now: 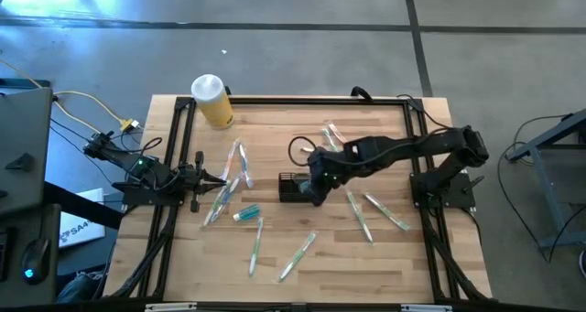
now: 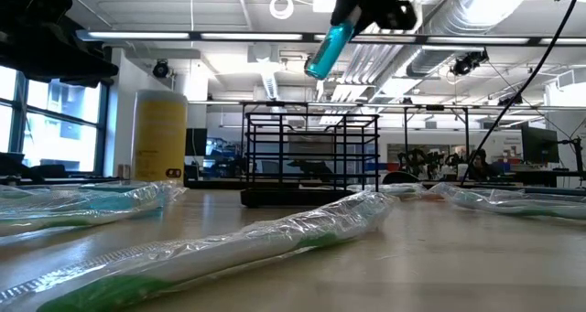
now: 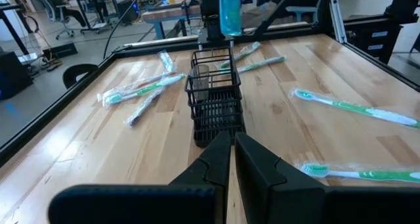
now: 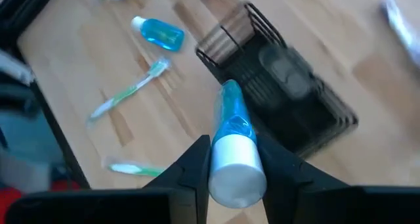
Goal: Pick & Place toothbrushing station
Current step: Put the blue mouthwash into the wire organizer
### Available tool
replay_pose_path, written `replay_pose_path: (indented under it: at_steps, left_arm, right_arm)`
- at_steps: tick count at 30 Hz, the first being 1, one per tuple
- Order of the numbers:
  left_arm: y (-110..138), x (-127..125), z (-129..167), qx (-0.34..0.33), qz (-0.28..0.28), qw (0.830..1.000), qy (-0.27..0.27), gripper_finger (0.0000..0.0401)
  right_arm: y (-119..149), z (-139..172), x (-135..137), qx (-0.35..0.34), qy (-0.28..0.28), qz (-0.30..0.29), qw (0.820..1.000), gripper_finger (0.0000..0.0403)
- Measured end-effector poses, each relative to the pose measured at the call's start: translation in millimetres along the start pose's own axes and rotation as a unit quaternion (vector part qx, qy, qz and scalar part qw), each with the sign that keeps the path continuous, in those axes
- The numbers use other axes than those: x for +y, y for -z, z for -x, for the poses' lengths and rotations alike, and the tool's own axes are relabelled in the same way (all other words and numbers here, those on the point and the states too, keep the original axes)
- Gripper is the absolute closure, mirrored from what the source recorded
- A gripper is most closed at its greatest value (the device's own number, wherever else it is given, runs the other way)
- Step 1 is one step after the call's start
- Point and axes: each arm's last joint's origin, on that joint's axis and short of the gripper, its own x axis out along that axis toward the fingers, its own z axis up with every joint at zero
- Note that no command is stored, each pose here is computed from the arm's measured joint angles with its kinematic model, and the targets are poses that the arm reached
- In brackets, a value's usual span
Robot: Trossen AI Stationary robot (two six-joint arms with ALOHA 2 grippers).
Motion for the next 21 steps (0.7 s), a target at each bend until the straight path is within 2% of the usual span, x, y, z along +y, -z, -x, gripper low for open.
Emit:
replay_pose_path:
  at_steps: [7,13,21]
  left_arm:
    - [-0.1,0.0,0.0,-0.001,0.044,0.999,0.0,0.0382]
    - [-0.2,-0.6,0.0,0.0,0.088,0.996,0.01,0.0382]
    - [-0.3,-0.6,0.0,0.0,0.119,0.993,0.01,0.0382]
  right_arm:
    - [-1.1,0.0,-0.5,0.0,-0.003,0.116,0.993,0.0316]
    - [-2.5,-0.2,-2.0,-0.002,0.001,0.202,0.979,0.0316]
    - [-4.4,-4.0,-3.6,-0.004,0.013,0.292,0.956,0.0316]
